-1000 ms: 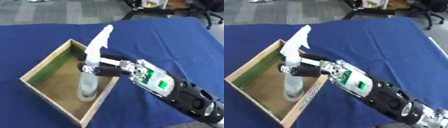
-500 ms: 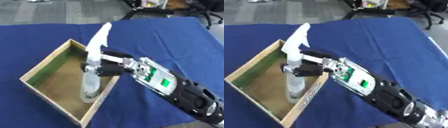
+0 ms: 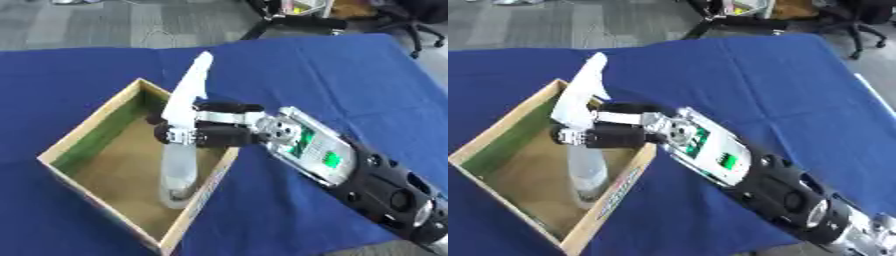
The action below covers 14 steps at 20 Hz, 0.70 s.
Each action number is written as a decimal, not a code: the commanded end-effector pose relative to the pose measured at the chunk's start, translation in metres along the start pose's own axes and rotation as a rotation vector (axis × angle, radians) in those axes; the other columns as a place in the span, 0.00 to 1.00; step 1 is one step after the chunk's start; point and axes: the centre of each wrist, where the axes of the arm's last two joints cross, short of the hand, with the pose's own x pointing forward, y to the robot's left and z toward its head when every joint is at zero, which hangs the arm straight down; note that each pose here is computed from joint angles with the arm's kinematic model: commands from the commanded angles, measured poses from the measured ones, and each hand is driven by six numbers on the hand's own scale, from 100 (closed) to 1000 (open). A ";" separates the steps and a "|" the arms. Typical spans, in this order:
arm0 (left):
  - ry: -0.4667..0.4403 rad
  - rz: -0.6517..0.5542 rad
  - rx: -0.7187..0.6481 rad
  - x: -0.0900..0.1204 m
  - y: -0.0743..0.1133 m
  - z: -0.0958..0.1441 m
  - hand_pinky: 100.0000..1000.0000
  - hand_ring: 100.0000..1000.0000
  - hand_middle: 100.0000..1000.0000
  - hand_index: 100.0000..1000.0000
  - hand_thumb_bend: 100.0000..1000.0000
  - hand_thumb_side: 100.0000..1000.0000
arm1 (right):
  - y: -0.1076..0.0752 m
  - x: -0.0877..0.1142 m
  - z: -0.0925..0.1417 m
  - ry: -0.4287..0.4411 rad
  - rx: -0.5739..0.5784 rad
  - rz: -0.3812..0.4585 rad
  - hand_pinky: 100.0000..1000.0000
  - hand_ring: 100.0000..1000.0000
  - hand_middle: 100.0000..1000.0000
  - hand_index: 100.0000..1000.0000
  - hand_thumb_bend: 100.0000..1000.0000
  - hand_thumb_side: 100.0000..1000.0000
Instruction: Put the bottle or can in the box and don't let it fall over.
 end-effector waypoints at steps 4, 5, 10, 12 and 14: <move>-0.044 -0.030 -0.021 0.010 0.003 -0.009 0.94 1.00 1.00 0.68 0.44 0.49 | -0.007 0.007 0.010 -0.017 0.052 0.005 1.00 1.00 1.00 1.00 0.00 0.64; -0.044 -0.031 -0.021 0.010 0.004 -0.009 0.94 1.00 1.00 0.68 0.44 0.49 | -0.006 0.006 0.010 -0.017 0.060 0.002 1.00 1.00 1.00 1.00 0.00 0.56; -0.043 -0.032 -0.022 0.010 0.004 -0.008 0.94 1.00 1.00 0.68 0.44 0.49 | -0.003 0.003 0.009 0.010 0.102 -0.021 1.00 1.00 1.00 1.00 0.00 0.12; -0.044 -0.032 -0.023 0.010 0.004 -0.008 0.94 1.00 1.00 0.68 0.44 0.49 | -0.003 0.002 0.008 0.018 0.101 -0.029 1.00 1.00 1.00 1.00 0.00 0.12; -0.043 -0.032 -0.023 0.010 0.004 -0.008 0.94 1.00 1.00 0.68 0.44 0.49 | -0.004 0.001 0.009 0.019 0.093 -0.040 1.00 1.00 1.00 1.00 0.00 0.12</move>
